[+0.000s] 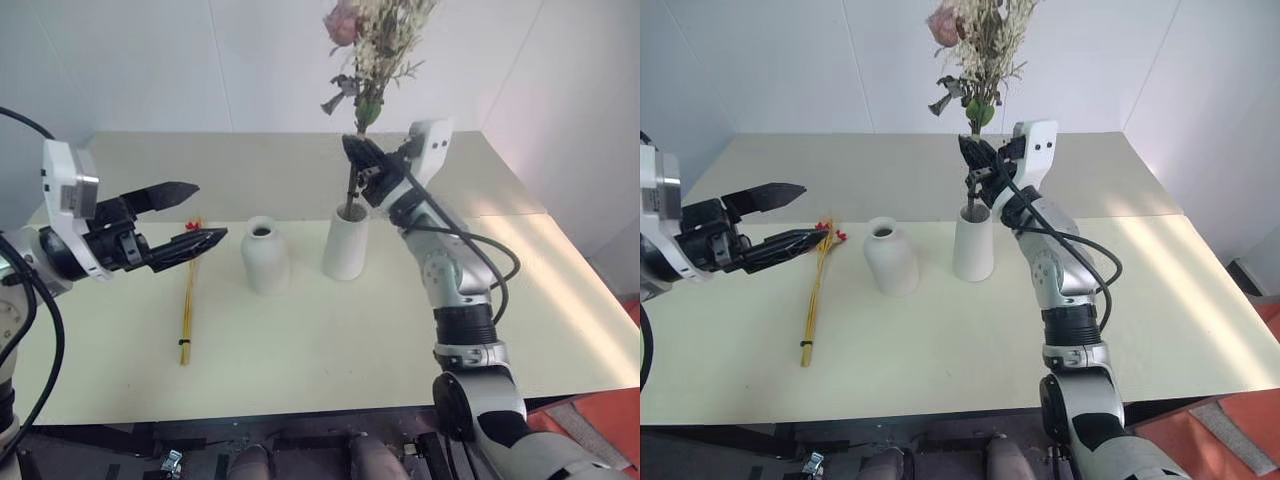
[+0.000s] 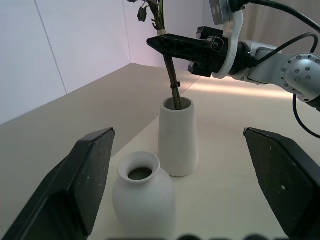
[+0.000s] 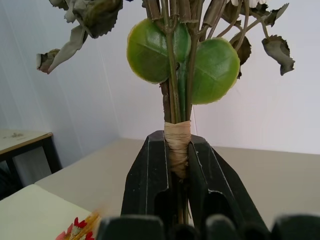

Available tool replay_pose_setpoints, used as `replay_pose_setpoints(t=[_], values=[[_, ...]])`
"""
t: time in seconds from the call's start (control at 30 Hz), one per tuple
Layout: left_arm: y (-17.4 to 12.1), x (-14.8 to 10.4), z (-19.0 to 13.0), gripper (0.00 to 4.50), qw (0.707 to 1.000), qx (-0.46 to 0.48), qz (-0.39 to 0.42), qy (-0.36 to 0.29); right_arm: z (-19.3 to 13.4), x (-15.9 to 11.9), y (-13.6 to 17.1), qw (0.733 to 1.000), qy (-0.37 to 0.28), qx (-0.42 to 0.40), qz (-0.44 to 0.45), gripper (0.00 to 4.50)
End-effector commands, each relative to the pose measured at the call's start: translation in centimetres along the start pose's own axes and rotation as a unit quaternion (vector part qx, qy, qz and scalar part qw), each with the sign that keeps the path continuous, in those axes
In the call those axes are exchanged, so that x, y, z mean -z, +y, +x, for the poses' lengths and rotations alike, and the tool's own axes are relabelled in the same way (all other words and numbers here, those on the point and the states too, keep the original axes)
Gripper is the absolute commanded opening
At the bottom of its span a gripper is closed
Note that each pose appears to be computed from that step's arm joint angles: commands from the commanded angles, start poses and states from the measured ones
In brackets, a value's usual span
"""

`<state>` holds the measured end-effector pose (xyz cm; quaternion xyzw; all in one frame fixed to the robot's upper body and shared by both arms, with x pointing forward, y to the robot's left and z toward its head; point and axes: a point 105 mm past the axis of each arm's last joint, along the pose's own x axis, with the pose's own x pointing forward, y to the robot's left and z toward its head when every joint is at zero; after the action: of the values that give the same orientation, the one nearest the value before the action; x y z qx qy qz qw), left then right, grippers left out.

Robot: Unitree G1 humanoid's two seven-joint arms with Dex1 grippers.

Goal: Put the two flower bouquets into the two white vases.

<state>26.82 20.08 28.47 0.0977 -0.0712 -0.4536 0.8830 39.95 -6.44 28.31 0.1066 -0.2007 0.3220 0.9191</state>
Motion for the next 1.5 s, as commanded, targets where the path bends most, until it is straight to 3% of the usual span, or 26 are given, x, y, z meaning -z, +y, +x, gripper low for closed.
replay_pose_setpoints(t=[0.03, 0.27, 0.3, 0.5, 0.63, 0.73, 0.87, 1.07, 1.23, 1.37, 1.5], values=[[-0.3, -1.2, -0.3, 4.5, 1.0, -0.002, 0.027, -0.007, -0.9, -0.3, -0.1, 1.0, -0.023, 0.0, -0.014, 1.87], [0.0, -0.5, -1.1, 4.5, 1.0, -0.027, 0.014, 0.004, -4.9, 0.0, -0.1, 1.0, -0.01, -0.017, -0.02, 4.38], [0.2, -0.1, -1.4, 4.5, 0.999, -0.039, 0.009, 0.007, -5.6, -0.1, 0.0, 0.999, -0.005, -0.022, -0.026, 4.48], [0.9, 1.8, -2.7, 4.5, 0.994, -0.102, -0.012, 0.028, -8.0, -1.0, 0.7, 0.997, 0.016, -0.057, -0.054, 4.48], [2.5, 4.5, -3.7, 4.5, 0.975, -0.191, -0.024, 0.115, -9.8, -1.5, 1.5, 0.99, 0.056, -0.112, -0.07, 4.48], [3.6, 7.5, -4.4, 4.5, 0.938, -0.249, -0.081, 0.228, -11.4, -2.0, 2.6, 0.972, 0.111, -0.193, -0.08, 4.48], [4.3, 9.8, -3.9, 4.5, 0.893, -0.287, -0.136, 0.318, -12.3, -3.0, 3.2, 0.951, 0.152, -0.258, -0.078, 4.48], [5.4, 13.2, -2.1, 4.5, 0.845, -0.323, -0.185, 0.384, -12.9, -4.1, 3.4, 0.928, 0.178, -0.315, -0.094, 4.48], [5.6, 15.0, -1.5, 4.5, 0.832, -0.32, -0.201, 0.406, -13.1, -4.6, 3.2, 0.92, 0.183, -0.328, -0.106, 4.48], [7.0, 16.3, -1.3, 3.64, 0.824, -0.343, -0.183, 0.413, -13.5, -4.5, 2.7, 0.914, 0.201, -0.335, -0.11, 4.5], [7.6, 16.0, -1.3, 2.29, 0.827, -0.349, -0.176, 0.403, -14.1, -4.7, 2.5, 0.909, 0.209, -0.342, -0.112, 4.5]])
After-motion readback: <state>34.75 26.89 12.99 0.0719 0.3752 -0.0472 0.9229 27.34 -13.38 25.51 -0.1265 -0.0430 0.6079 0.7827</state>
